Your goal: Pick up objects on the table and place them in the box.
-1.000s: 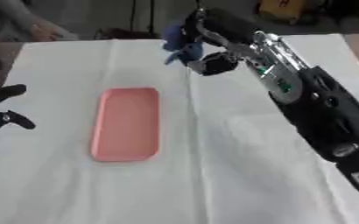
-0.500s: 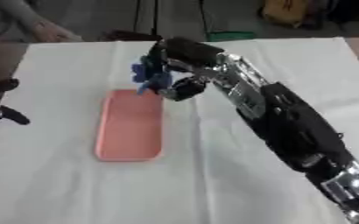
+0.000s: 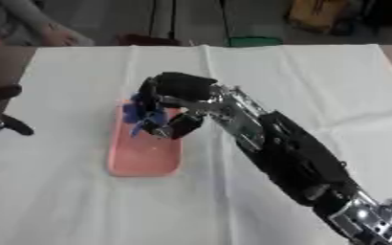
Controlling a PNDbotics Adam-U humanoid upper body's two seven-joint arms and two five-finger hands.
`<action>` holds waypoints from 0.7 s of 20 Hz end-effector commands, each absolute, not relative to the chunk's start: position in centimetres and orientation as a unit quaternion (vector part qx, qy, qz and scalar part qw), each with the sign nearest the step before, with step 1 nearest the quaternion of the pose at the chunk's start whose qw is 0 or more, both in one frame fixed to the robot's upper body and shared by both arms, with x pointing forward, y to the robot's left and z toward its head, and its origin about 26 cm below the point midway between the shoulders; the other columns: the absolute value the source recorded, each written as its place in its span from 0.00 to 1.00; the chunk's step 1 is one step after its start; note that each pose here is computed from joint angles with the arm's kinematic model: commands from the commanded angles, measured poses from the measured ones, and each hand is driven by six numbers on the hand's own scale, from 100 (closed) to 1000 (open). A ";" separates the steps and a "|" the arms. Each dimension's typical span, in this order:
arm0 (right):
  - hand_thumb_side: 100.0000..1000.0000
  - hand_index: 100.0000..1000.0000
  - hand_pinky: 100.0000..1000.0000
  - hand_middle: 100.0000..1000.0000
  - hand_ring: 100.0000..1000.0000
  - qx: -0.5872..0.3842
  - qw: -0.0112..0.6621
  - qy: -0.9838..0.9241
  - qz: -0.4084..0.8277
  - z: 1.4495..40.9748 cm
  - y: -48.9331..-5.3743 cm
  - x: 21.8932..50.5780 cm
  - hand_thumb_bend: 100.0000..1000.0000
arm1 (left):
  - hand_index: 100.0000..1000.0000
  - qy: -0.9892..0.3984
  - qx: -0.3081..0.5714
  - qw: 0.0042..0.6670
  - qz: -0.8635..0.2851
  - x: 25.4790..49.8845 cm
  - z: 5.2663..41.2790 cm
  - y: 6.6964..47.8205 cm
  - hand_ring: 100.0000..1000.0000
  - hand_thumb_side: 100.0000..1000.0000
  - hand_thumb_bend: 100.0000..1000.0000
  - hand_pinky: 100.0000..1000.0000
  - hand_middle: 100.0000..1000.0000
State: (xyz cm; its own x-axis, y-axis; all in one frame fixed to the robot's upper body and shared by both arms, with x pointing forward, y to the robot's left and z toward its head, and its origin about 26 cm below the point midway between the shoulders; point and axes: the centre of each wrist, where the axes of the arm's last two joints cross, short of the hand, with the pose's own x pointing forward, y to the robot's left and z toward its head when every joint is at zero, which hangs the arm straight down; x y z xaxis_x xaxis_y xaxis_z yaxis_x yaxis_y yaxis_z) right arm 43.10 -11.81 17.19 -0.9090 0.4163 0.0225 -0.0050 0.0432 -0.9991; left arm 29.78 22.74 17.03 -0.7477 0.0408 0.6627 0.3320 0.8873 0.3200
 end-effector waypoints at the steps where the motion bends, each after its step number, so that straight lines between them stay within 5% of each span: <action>1: 0.01 0.50 0.49 0.34 0.48 -0.142 0.144 -0.702 0.682 17.4 -11.3 43.1 0.00 | 0.98 -0.915 -0.105 0.323 -0.217 29.6 17.9 22.6 0.82 0.70 0.03 0.48 0.96; 14: 0.02 0.63 0.54 0.43 0.53 -0.180 0.138 -0.696 0.682 16.6 -11.5 43.8 0.00 | 0.98 -0.915 -0.110 0.322 -0.219 29.6 17.9 22.4 0.83 0.70 0.04 0.48 0.96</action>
